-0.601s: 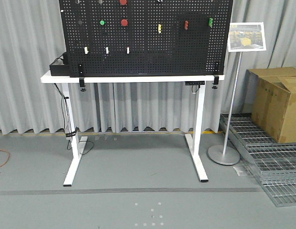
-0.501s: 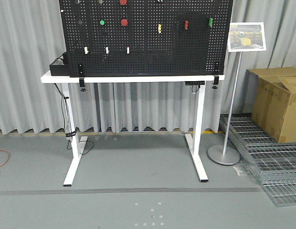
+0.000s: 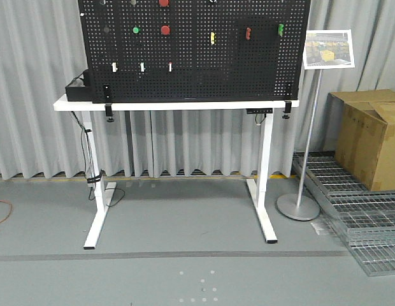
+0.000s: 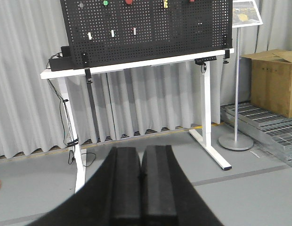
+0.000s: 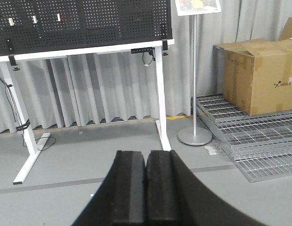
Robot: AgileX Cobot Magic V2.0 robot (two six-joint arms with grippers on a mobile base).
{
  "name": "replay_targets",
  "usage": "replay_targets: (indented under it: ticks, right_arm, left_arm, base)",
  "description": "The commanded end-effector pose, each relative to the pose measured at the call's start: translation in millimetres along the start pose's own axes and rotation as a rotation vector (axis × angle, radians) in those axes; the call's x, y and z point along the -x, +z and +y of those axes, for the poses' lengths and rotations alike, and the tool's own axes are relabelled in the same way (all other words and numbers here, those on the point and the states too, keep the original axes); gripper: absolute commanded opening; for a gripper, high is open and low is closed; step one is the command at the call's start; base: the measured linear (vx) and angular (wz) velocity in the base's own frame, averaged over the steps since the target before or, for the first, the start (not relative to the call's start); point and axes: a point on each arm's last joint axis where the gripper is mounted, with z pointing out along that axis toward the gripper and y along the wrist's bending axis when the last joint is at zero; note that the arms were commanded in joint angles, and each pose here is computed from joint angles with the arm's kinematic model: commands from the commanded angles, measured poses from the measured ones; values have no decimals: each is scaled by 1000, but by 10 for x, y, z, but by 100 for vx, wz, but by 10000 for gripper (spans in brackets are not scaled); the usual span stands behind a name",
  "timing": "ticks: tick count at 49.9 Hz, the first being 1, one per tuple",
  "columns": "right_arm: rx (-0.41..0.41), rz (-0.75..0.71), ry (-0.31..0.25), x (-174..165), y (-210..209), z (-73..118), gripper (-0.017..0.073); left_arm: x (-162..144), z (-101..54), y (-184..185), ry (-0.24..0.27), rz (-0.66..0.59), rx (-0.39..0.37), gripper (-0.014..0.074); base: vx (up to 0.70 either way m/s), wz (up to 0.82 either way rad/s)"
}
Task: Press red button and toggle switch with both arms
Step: 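Drive the base forward up close to the black pegboard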
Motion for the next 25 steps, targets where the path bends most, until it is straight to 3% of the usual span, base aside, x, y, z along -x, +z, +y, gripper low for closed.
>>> replay_targets:
  ticks: [1,25]
  right_arm:
    - [1,-88,-13,46,-7,2,-3]
    - [1,-88,-13,46,-7,2,-3]
  left_arm:
    - [-34,-5,-2,-14,-59,1,1]
    - [-36,-6,-2,-14,-58,0,1]
  base:
    - [2,-1]
    - [16,-3]
